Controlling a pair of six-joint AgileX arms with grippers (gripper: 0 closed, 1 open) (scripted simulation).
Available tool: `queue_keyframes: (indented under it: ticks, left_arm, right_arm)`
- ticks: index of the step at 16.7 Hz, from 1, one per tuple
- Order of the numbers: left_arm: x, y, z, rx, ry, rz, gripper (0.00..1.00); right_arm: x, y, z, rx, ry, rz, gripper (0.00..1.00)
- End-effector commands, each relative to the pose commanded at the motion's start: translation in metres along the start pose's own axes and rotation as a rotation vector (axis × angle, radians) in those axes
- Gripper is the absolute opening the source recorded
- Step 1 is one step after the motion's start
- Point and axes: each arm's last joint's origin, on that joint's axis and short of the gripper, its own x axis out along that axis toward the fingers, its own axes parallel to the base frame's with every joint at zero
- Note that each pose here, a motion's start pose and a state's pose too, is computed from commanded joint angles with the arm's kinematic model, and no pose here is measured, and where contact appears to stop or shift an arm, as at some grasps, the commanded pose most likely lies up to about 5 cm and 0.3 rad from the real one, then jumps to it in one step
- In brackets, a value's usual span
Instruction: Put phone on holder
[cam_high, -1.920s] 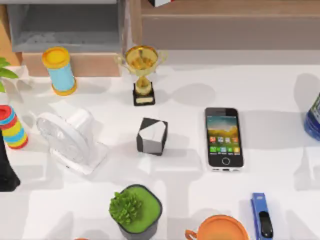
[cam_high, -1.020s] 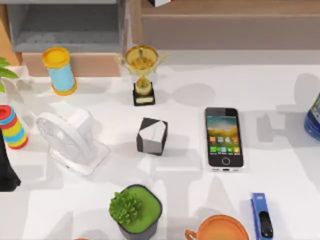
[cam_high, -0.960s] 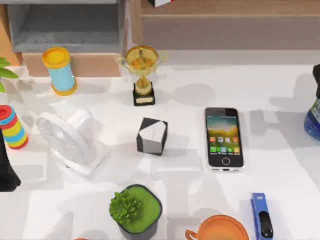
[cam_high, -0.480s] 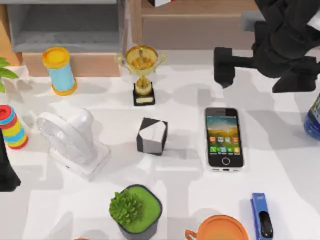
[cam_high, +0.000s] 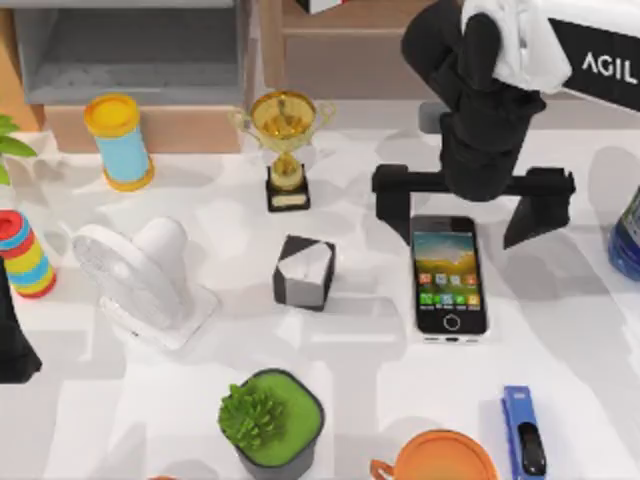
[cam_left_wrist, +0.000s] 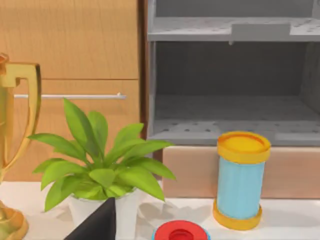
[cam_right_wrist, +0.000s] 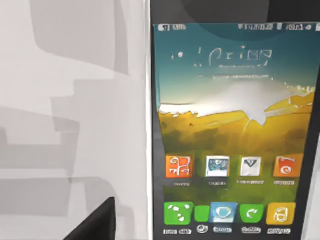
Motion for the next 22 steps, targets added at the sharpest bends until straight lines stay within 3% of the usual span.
queue_keyframes:
  ticks: [5, 13, 17, 22]
  left_arm:
    - [0.000, 0.000, 0.000, 0.000, 0.000, 0.000, 1.00]
    - [0.000, 0.000, 0.000, 0.000, 0.000, 0.000, 1.00]
    - [0.000, 0.000, 0.000, 0.000, 0.000, 0.000, 1.00]
    - [0.000, 0.000, 0.000, 0.000, 0.000, 0.000, 1.00]
  right_arm:
    - [0.002, -0.002, 0.001, 0.003, 0.001, -0.001, 1.00]
    - [0.077, 0.000, 0.001, 0.000, -0.002, 0.001, 1.00]
    - [0.080, 0.000, 0.000, 0.000, 0.000, 0.000, 1.00]
    - [0.080, 0.000, 0.000, 0.000, 0.000, 0.000, 0.62]
